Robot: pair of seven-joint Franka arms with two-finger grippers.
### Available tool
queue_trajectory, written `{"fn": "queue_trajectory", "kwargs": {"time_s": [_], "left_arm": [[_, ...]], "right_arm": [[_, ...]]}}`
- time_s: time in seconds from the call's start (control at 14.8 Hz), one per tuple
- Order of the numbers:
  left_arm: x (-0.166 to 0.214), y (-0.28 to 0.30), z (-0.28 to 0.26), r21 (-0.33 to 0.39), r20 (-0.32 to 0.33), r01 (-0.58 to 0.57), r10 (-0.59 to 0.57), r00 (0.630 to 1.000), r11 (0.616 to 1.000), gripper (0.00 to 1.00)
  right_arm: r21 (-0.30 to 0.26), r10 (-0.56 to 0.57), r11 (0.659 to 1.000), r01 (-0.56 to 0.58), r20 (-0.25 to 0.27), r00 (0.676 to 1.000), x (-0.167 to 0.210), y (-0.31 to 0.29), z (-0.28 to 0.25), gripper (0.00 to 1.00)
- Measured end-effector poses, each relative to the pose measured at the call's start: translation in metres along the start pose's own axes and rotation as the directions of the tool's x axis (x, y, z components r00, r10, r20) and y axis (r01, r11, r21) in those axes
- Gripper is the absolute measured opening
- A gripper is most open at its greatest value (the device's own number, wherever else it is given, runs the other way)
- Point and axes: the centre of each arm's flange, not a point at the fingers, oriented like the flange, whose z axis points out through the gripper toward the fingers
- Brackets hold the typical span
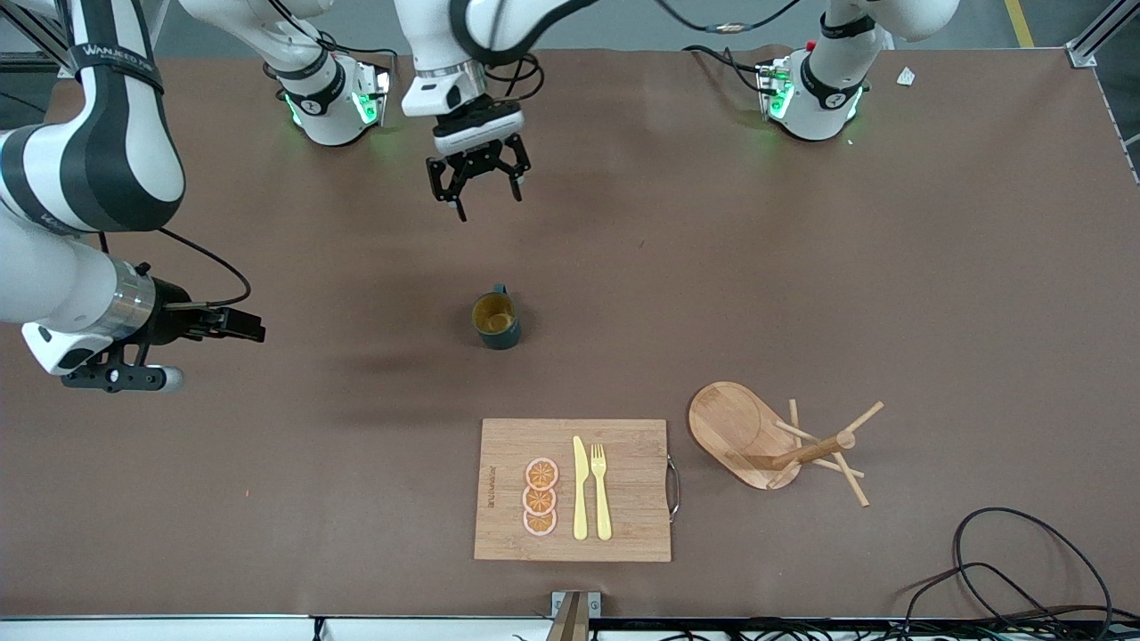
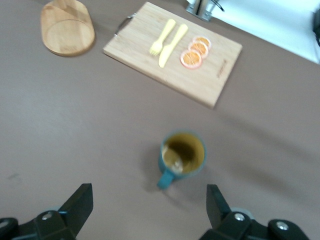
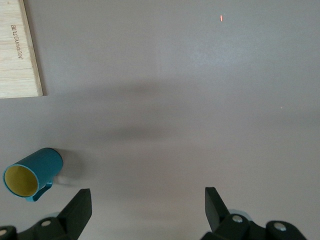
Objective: Transfer cup from left to right arm and place
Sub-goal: 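Raise the left gripper away while the right gripper approaches the mug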
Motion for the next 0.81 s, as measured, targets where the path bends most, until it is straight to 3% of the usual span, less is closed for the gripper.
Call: {"fn": "queue_trajectory", "kwargs": {"time_s": [0.13, 0.4, 0.61, 0.81], "left_arm": [[0.094, -0.012, -0.020, 0.028, 0.078, 0.015, -0.017, 0.997, 1.000, 1.00], [0.251, -0.069, -0.022, 0.120, 0.167, -0.107, 0.087, 0.982, 0.987, 1.00], [0.355, -0.121, -0.007, 0.102, 0.286, -0.125, 0.091, 0.954, 0.987, 1.00], [0.436, -0.178, 0.010, 0.064, 0.362, -0.138, 0.106, 0.926, 0.988, 1.00]], "right_arm": [[0.000, 0.001, 1.000, -0.001, 0.003, 1.000, 0.000, 0.000, 0.002, 1.00], [-0.002, 0.004, 1.000, -0.004, 0.021, 1.000, -0.002, 0.001, 0.010, 1.00], [-0.003, 0.030, 1.000, -0.030, 0.025, 0.999, -0.003, -0.007, 0.012, 1.00], [-0.017, 0.180, 0.984, -0.180, 0.028, 0.983, -0.015, -0.070, 0.019, 1.00]]}}
